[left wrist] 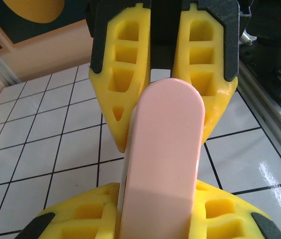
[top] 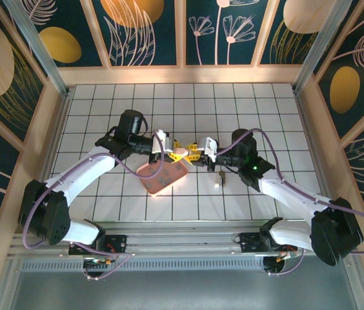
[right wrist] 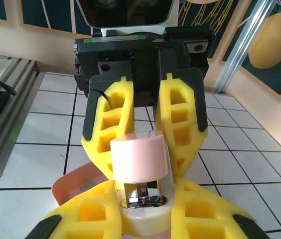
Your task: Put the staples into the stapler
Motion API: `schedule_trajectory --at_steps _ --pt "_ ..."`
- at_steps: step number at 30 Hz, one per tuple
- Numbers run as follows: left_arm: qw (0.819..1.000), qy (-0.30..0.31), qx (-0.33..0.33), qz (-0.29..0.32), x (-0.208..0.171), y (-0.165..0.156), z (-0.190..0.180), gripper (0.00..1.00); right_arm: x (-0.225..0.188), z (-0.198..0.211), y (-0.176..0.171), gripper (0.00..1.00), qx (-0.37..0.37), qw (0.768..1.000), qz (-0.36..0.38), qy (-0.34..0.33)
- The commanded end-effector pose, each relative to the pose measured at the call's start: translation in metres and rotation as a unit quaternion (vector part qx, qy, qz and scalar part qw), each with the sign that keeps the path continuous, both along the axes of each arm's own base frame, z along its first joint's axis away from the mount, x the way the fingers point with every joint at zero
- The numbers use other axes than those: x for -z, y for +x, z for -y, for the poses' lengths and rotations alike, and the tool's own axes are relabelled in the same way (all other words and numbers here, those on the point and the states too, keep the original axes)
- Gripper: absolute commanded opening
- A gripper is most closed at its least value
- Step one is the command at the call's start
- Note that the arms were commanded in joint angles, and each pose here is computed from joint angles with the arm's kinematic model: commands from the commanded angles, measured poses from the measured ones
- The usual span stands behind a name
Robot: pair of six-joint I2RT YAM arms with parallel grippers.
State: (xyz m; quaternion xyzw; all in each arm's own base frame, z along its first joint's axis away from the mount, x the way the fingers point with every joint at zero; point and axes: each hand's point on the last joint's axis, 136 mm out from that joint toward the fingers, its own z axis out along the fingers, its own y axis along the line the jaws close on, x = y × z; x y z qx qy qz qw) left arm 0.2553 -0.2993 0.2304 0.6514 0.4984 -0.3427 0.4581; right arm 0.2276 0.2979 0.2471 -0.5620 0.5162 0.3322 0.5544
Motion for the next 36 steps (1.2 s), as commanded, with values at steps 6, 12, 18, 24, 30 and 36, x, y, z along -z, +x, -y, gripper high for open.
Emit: schedule_trajectory --at_steps 6,12,18,24,30,36 --pt "0.999 -0.032 -0.004 0.003 -0.016 -0.002 0.005 0.38 -0.002 0.004 0.014 0.04 0.044 0.999 -0.001 -0.004" --pt "1.0 -0.028 -0.011 0.007 -0.016 0.001 0.005 0.43 0.004 0.005 0.019 0.0 0.054 0.998 -0.017 -0.016" --pt "1.0 -0.022 -0.006 0.018 -0.018 0.0 0.004 0.49 0.009 0.005 0.023 0.0 0.059 0.997 -0.028 -0.031" --pt "1.0 -0.007 0.005 0.021 -0.016 0.002 0.007 0.48 0.009 0.002 0.022 0.0 0.051 0.998 -0.033 -0.034" --pt "0.999 -0.003 0.014 0.029 -0.018 0.003 0.013 0.46 0.009 0.001 0.023 0.0 0.048 0.997 -0.036 -0.04" --pt "1.0 0.01 0.014 0.025 -0.013 0.005 0.016 0.43 0.006 0.0 0.022 0.0 0.046 0.998 -0.036 -0.037"
